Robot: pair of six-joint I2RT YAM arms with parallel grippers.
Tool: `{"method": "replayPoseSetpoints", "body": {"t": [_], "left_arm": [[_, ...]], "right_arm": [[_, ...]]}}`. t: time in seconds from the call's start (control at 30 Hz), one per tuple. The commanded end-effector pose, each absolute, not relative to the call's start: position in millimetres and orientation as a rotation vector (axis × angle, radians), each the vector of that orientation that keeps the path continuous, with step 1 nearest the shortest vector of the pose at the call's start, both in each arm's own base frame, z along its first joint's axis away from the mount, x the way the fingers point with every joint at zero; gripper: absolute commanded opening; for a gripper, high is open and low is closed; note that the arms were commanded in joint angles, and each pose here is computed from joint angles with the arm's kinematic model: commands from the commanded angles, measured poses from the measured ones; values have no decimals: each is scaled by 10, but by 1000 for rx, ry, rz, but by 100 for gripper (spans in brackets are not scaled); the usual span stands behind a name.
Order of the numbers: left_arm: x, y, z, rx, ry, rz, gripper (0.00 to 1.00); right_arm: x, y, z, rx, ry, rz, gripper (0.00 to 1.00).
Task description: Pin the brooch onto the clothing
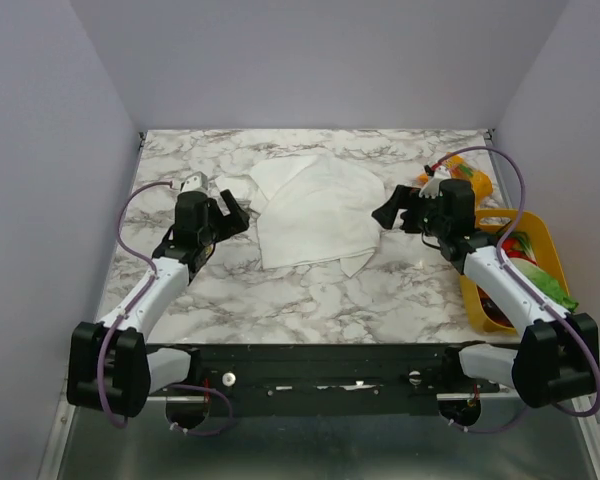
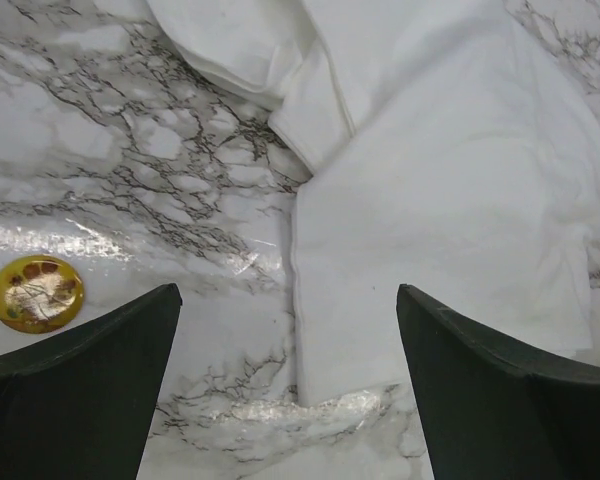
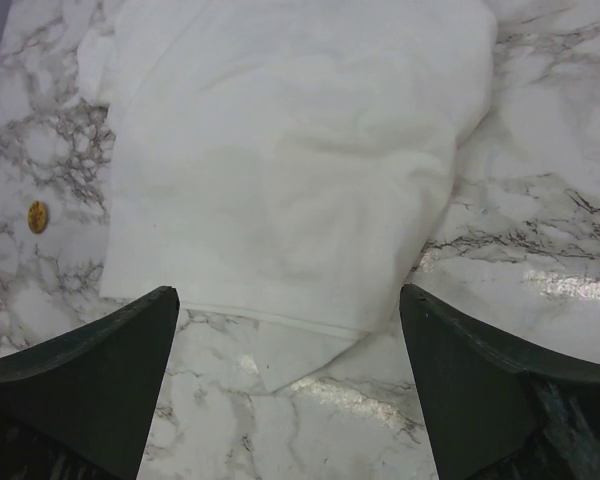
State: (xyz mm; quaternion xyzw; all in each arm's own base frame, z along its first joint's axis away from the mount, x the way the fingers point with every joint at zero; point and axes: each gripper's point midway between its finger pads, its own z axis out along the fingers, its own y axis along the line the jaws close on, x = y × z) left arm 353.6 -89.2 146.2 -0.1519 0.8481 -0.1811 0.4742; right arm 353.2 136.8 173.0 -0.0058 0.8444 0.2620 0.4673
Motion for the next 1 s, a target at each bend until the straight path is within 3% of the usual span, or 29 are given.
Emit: {"method": "replayPoseSetpoints", "body": {"t": [0.0,0.13,0.37,0.6,0.97], "left_arm": [[3493,-1138,1312,-351,2166,-599,99],[3412,-1234,966,-378,2291,-643,95],[3308,-1482,519,-352,2474,-789,67],[3162,-1542,270,-348,2573,-778,66],[2817,-1497,-63,-313,2798,-537,65]], "right_arm": [[3469,1410,1794,-53,2086,642,100],[3439,1426,1809,-82,2079,647,100],[3443,1464,1826,-102,2077,665,100],[3455,1448,1833,-102,2077,654,100],[3465,1413,1804,-90,2095,628,100]]}}
